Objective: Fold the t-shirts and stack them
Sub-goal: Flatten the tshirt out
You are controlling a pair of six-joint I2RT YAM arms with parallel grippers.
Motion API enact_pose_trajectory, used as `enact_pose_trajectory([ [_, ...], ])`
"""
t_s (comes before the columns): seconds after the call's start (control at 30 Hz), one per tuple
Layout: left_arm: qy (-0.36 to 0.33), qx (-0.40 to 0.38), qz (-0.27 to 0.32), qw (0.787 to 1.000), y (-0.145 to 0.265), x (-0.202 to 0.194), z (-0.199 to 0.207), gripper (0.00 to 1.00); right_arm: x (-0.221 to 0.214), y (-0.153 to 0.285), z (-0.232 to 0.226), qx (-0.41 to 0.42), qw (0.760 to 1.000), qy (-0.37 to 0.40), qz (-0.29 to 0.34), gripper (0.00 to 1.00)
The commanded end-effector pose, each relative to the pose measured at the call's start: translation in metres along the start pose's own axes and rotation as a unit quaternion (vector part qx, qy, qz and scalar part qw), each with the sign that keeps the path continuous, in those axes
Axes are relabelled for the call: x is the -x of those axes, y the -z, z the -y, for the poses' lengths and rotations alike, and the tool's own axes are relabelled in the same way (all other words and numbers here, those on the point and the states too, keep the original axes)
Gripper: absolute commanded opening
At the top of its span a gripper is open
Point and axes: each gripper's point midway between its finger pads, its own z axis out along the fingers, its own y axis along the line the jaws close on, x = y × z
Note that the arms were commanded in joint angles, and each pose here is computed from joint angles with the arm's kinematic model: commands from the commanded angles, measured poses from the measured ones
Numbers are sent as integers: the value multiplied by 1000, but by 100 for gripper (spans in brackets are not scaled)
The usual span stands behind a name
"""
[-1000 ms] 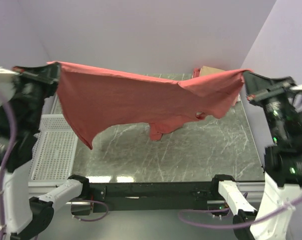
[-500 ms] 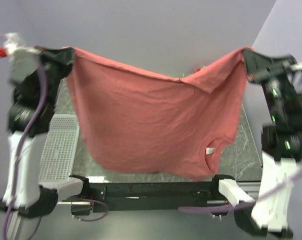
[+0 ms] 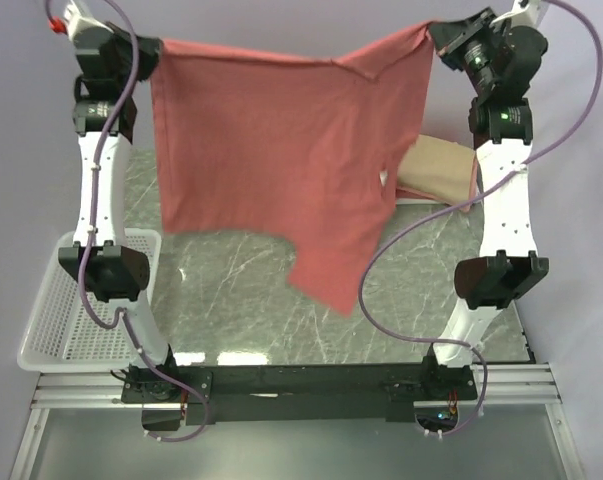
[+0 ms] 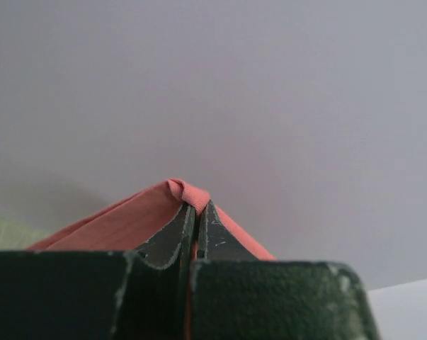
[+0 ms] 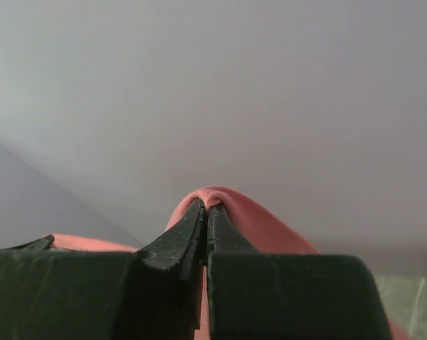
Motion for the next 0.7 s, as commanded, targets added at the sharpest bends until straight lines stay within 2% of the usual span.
enact_pose_trajectory([
  [0.0, -16, -158, 102, 982, 57, 96, 100, 1, 99, 49, -95, 89, 983, 64, 145, 0],
  [0.03, -18, -158, 105, 982, 60, 98, 99, 1, 110, 65, -108, 96, 979, 65, 166, 0],
  [0.1, -23, -163, 123, 979, 83, 113, 104, 1, 97, 64, -96, 88, 982, 58, 156, 0],
  [0.17, -26, -132, 104, 985, 75, 97, 77, 1, 87, 74, -95, 86, 985, 52, 141, 0],
  [0.2, -29, -132, 103, 985, 88, 97, 79, 1, 60, 66, -68, 61, 991, 41, 109, 0],
  [0.27, -19, -91, 61, 994, 80, 67, 41, 0, 44, 85, -61, 50, 993, 28, 99, 0],
  [0.3, -10, -72, 36, 997, 84, 44, 19, 1, 5, 83, -25, 19, 998, 13, 65, 0],
  [0.37, 7, -54, 12, 998, 91, 19, -5, 1, -15, 108, -16, 4, 999, 1, 52, 0],
  [0.4, 14, -47, 9, 999, 105, 14, -10, 1, -57, 115, 20, -35, 999, -18, 12, 0],
  [0.43, 34, -5, -24, 999, 104, -20, -50, 1, -64, 133, 18, -36, 999, -23, 11, 0],
  [0.47, 44, 8, -36, 998, 110, -33, -64, 0, -81, 143, 29, -49, 998, -33, -3, 0],
  [0.5, 58, 47, -61, 995, 124, -62, -96, 0, -126, 157, 64, -89, 994, -51, -44, 0],
  [0.57, 80, 84, -75, 990, 140, -86, -126, 1, -153, 185, 77, -108, 990, -66, -62, 0],
  [0.6, 84, 96, -76, 989, 153, -93, -134, 1, -195, 205, 106, -147, 980, -85, -102, 0],
  [0.63, 96, 145, -102, 979, 166, -123, -170, 1, -206, 219, 111, -158, 977, -96, -106, 0],
  [0.67, 99, 161, -106, 976, 175, -133, -183, 1, -242, 240, 134, -189, 966, -110, -138, 0],
])
